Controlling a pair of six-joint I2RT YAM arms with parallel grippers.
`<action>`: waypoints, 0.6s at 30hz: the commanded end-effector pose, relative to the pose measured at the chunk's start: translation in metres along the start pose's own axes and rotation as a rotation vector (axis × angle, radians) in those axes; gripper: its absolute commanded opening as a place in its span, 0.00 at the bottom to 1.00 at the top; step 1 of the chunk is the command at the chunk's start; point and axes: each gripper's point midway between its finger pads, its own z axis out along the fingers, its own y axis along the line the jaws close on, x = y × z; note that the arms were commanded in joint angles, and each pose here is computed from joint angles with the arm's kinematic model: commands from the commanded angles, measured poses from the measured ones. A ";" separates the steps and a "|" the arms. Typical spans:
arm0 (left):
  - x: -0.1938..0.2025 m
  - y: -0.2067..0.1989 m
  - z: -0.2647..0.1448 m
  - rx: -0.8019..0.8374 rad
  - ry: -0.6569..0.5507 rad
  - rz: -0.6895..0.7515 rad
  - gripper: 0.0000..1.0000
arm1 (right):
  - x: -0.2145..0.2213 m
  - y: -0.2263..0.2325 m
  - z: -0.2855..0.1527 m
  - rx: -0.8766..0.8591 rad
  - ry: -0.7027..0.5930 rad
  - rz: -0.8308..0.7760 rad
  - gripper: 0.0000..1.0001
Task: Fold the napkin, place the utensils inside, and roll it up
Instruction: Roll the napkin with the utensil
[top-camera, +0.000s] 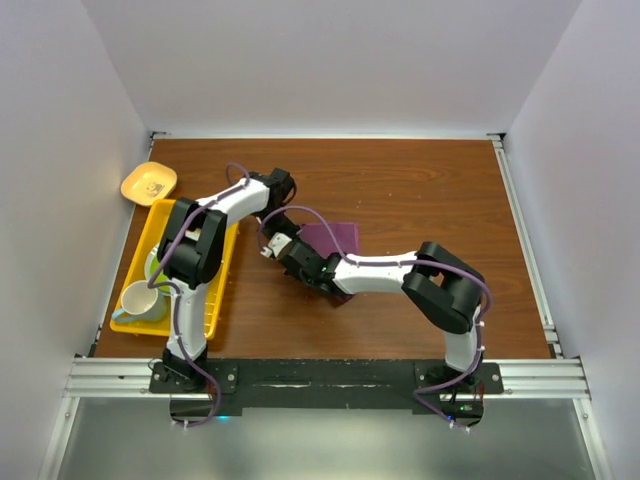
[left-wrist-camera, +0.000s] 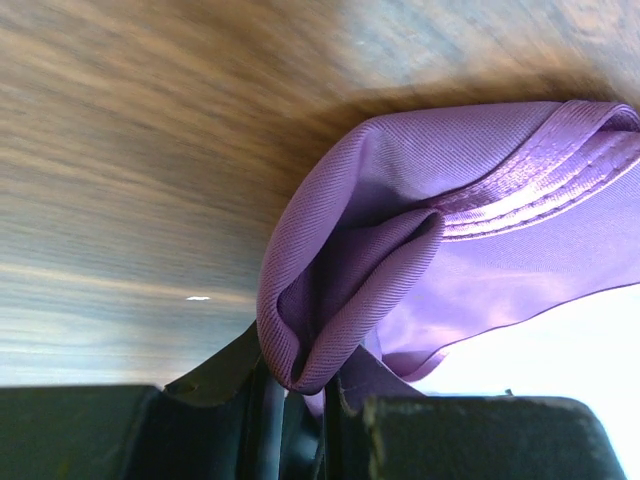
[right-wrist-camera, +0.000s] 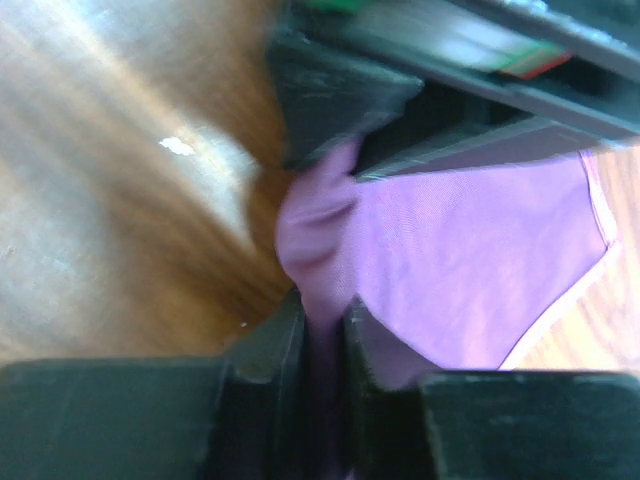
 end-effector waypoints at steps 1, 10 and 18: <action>0.003 0.003 -0.004 0.014 0.026 0.024 0.00 | 0.010 0.007 0.006 -0.040 0.017 0.056 0.02; -0.042 -0.014 -0.041 0.143 -0.198 0.224 0.52 | 0.026 0.021 0.003 -0.287 0.039 0.323 0.00; -0.085 -0.012 -0.101 0.281 -0.425 0.323 0.76 | 0.022 0.015 0.002 -0.582 0.047 0.517 0.00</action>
